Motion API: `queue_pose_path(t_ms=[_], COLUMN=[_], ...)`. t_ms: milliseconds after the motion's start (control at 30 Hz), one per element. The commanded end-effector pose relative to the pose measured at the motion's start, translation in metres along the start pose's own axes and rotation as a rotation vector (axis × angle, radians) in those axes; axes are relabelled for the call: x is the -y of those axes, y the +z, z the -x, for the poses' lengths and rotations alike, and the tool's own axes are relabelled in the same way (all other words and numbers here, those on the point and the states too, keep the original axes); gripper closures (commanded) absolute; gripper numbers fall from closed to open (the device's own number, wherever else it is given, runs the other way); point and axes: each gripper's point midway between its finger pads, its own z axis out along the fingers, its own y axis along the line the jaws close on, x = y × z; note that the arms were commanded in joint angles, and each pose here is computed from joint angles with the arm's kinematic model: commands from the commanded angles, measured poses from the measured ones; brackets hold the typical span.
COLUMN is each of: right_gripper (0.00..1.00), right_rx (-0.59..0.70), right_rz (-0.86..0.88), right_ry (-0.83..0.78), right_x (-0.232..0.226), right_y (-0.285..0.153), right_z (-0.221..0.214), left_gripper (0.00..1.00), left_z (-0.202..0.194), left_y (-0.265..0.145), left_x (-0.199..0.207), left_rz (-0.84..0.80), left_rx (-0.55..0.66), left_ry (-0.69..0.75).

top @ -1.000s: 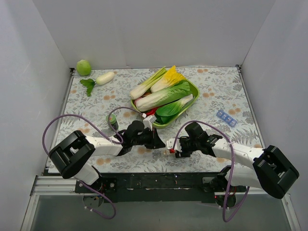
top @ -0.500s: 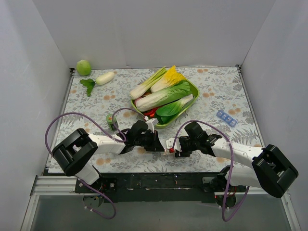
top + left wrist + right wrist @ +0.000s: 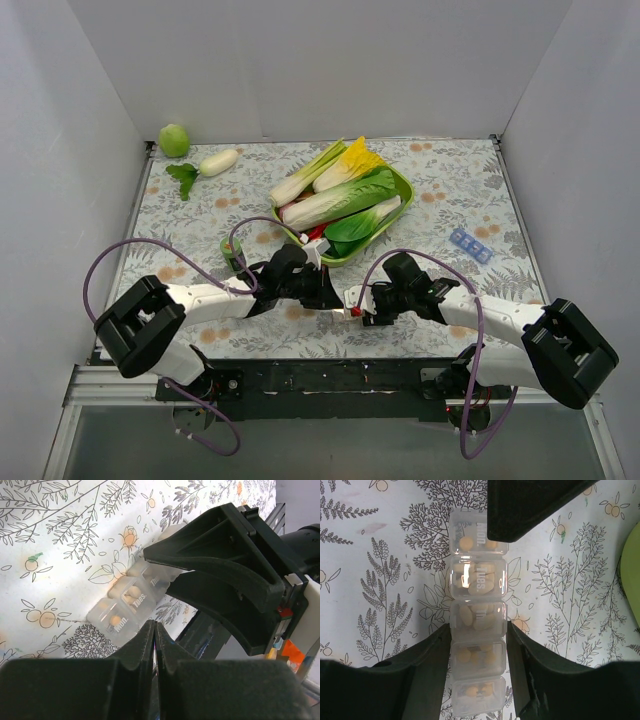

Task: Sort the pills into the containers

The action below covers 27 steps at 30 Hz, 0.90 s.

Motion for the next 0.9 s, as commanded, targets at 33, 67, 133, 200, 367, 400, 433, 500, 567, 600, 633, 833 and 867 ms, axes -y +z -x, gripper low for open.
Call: queue_pose_path(t_ms=[33,67,133,200,367,400,433,500,567,600,633,833,867], right_gripper=[0.46,0.46,0.46,0.46,0.46,0.46,0.46,0.46,0.45,0.45,0.45,0.37,0.34], right_rx=[-0.13,-0.129,-0.13,-0.132,-0.134,-0.137,-0.136,-0.136,-0.137,-0.138,-0.134,-0.116,-0.106], right_rz=[0.071,0.073,0.071,0.071,0.07,0.072,0.071,0.069,0.071,0.071,0.067,0.047,0.043], right_ry=[0.059,0.06,0.059,0.06,0.063,0.064,0.062,0.06,0.066,0.064,0.064,0.068,0.063], right_x=[-0.026,-0.027,-0.026,-0.026,-0.026,-0.027,-0.027,-0.027,-0.028,-0.027,-0.026,-0.019,-0.018], right_y=[0.0,0.0,0.0,0.0,0.0,0.0,0.0,-0.001,-0.001,-0.001,-0.001,-0.002,-0.003], right_z=[-0.034,-0.034,-0.034,-0.035,-0.035,-0.036,-0.035,-0.036,-0.036,-0.036,-0.035,-0.027,-0.024], left_gripper=[0.98,0.98,0.99,1.0,1.0,1.0,1.0,1.0,1.0,1.0,1.0,0.94,0.92], left_z=[0.014,0.013,0.006,-0.008,-0.067,-0.071,-0.073,-0.068,-0.056,-0.051,-0.042,0.016,0.028], left_y=[-0.006,-0.005,-0.001,0.004,0.024,0.022,0.022,0.02,0.017,0.016,0.016,-0.007,-0.01], left_x=[0.023,0.02,0.01,-0.004,-0.07,-0.079,-0.082,-0.077,-0.065,-0.059,-0.05,0.008,0.015], left_rz=[-0.054,-0.047,-0.017,0.012,0.191,0.222,0.233,0.218,0.187,0.176,0.157,0.05,0.048], left_rx=[0.029,0.026,0.007,-0.036,-0.229,-0.227,-0.225,-0.208,-0.173,-0.161,-0.142,0.032,0.07], left_ry=[0.023,0.022,0.008,-0.024,-0.14,-0.151,-0.156,-0.146,-0.125,-0.116,-0.105,-0.043,-0.033])
